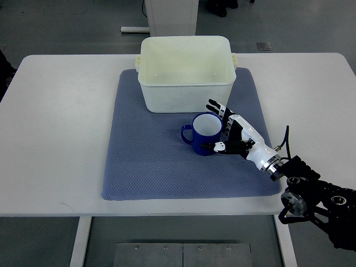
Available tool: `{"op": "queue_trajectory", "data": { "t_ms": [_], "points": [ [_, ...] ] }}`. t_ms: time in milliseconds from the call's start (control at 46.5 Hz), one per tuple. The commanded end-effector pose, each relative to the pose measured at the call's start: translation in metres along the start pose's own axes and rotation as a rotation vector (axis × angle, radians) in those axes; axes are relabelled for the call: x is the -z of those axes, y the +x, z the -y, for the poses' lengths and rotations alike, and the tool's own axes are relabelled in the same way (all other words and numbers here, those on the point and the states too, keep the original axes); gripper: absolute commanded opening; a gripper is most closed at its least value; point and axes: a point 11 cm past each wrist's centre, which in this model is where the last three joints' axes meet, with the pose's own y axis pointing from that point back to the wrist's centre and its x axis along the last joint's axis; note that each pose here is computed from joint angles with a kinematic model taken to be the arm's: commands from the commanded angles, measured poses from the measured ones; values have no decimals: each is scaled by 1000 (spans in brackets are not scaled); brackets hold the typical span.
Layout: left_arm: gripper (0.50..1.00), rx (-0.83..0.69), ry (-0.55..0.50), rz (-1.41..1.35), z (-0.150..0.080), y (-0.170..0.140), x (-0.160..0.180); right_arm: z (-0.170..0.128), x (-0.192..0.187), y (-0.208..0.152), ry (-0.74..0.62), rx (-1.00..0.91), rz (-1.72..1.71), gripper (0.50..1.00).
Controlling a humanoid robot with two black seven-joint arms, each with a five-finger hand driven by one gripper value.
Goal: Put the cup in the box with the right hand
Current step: 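Close the right hand fingers around the blue mug body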
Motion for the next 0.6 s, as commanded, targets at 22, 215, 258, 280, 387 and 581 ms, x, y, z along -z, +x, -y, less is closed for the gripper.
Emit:
{"op": "queue_trajectory", "data": {
  "t_ms": [22,215,258,280,387,581],
  "points": [
    [1000,1,0,0,0,0,0,2,-2,-2,-1,0,4,998],
    [1000,1,0,0,0,0,0,6,-5,-8,-1,-14,-6,995],
    [1000,-1,0,0,0,0,0,8,-4,-10,1,-14,-10,993],
    [1000,-1,-2,0,0,0,-1,9,-4,-10,1,-14,-14,993],
    [1000,1,0,0,0,0,0,12,-5,-15,1,-13,-18,989],
    [1000,1,0,0,0,0,0,15,-7,-17,0,-33,-28,947]
  ]
}}
